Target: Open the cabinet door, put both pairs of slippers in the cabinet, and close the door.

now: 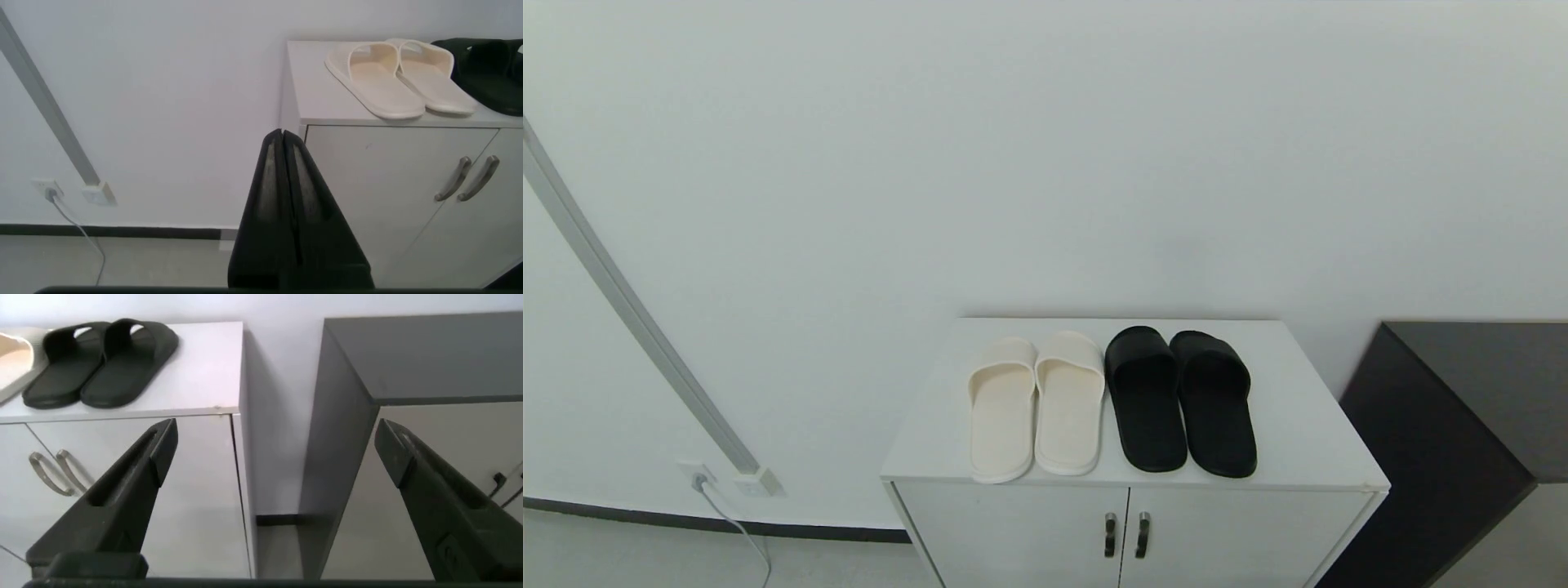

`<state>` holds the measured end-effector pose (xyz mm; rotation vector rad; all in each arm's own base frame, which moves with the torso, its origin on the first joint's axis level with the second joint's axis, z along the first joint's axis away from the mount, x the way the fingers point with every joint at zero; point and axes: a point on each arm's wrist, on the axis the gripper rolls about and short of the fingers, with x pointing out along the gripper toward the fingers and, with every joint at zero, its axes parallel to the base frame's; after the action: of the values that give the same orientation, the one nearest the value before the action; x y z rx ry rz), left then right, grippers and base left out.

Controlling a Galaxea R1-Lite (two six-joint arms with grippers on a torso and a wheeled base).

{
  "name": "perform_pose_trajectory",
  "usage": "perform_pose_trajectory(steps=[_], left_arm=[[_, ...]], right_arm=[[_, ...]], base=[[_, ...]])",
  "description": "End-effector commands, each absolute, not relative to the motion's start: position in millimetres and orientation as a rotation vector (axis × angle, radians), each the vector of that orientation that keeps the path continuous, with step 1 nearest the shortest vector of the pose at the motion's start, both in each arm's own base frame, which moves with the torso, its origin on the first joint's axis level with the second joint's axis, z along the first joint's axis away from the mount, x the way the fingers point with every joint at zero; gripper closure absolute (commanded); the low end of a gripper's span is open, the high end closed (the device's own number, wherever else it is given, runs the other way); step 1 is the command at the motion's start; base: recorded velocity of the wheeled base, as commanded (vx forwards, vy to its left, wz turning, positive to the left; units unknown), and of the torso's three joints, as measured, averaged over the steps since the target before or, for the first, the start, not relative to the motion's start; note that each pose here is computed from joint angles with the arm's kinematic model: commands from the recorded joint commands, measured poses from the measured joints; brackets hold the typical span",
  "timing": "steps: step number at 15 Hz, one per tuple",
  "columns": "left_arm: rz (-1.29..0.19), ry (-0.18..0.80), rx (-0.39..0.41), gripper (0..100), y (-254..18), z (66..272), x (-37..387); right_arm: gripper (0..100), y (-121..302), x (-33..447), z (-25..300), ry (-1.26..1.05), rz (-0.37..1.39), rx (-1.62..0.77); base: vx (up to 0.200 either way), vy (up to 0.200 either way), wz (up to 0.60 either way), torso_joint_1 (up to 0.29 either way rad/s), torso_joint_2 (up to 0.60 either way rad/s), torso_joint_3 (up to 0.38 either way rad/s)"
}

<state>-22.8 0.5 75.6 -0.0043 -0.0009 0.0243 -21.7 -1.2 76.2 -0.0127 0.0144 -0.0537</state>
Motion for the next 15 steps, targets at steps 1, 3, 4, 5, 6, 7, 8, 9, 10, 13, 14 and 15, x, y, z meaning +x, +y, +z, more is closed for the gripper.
perform_pose_trajectory(steps=[1, 3, 4, 5, 6, 7, 8, 9, 10, 13, 14, 15], left_arm=[[0.025, -0.002, -0.005, 100, 1, 76, -23], [0.025, -0.002, 0.000, 100, 1, 76, -23], [0.025, -0.002, 0.000, 100, 1, 76, -23], [0.025, -0.002, 0.000, 100, 1, 76, -23], [0.023, -0.002, 0.002, 100, 1, 76, -23], [0.023, -0.001, 0.006, 100, 1, 76, -23], [0.023, -0.001, 0.008, 100, 1, 76, -23], [0.023, 0.000, 0.008, 100, 1, 75, -23], [0.023, -0.001, 0.008, 100, 1, 76, -23], [0.023, 0.000, 0.008, 100, 1, 75, -23], [0.023, 0.000, 0.008, 100, 1, 75, -23], [0.023, 0.000, 0.008, 100, 1, 75, -23]], right_arm=[[0, -1, -18, 77, 0.056, -0.047, -0.017], [0, -1, -22, 139, -0.089, 0.003, 0.144], [0, -1, -19, 168, -0.096, 0.043, 0.218], [0, 1, 0, 168, 0.041, 0.097, 0.179], [0, 3, 14, 168, 0.127, 0.141, 0.160], [0, 5, 41, 172, 0.227, 0.170, 0.167], [0, 8, 61, 176, 0.249, 0.182, 0.165], [0, 16, 92, 181, 0.234, 0.219, 0.153], [0, 29, 110, 181, 0.248, 0.216, 0.140], [0, 93, 129, 182, 0.280, 0.209, 0.159], [0, 109, 137, 184, 0.290, 0.201, 0.158], [0, 120, 143, 185, 0.298, 0.214, 0.151]], base=[[0.000, 0.000, 0.00, 0.000, 0.00, 0.000], [0.000, 0.000, 0.00, 0.000, 0.00, 0.000], [0.000, 0.000, 0.00, 0.000, 0.00, 0.000], [0.000, 0.000, 0.00, 0.000, 0.00, 0.000], [0.000, 0.000, 0.00, 0.000, 0.00, 0.000], [0.000, 0.000, 0.00, 0.000, 0.00, 0.000], [0.000, 0.000, 0.00, 0.000, 0.00, 0.000], [0.000, 0.000, 0.00, 0.000, 0.00, 0.000], [0.000, 0.000, 0.00, 0.000, 0.00, 0.000], [0.000, 0.000, 0.00, 0.000, 0.00, 0.000], [0.000, 0.000, 0.00, 0.000, 0.00, 0.000], [0.000, 0.000, 0.00, 0.000, 0.00, 0.000]])
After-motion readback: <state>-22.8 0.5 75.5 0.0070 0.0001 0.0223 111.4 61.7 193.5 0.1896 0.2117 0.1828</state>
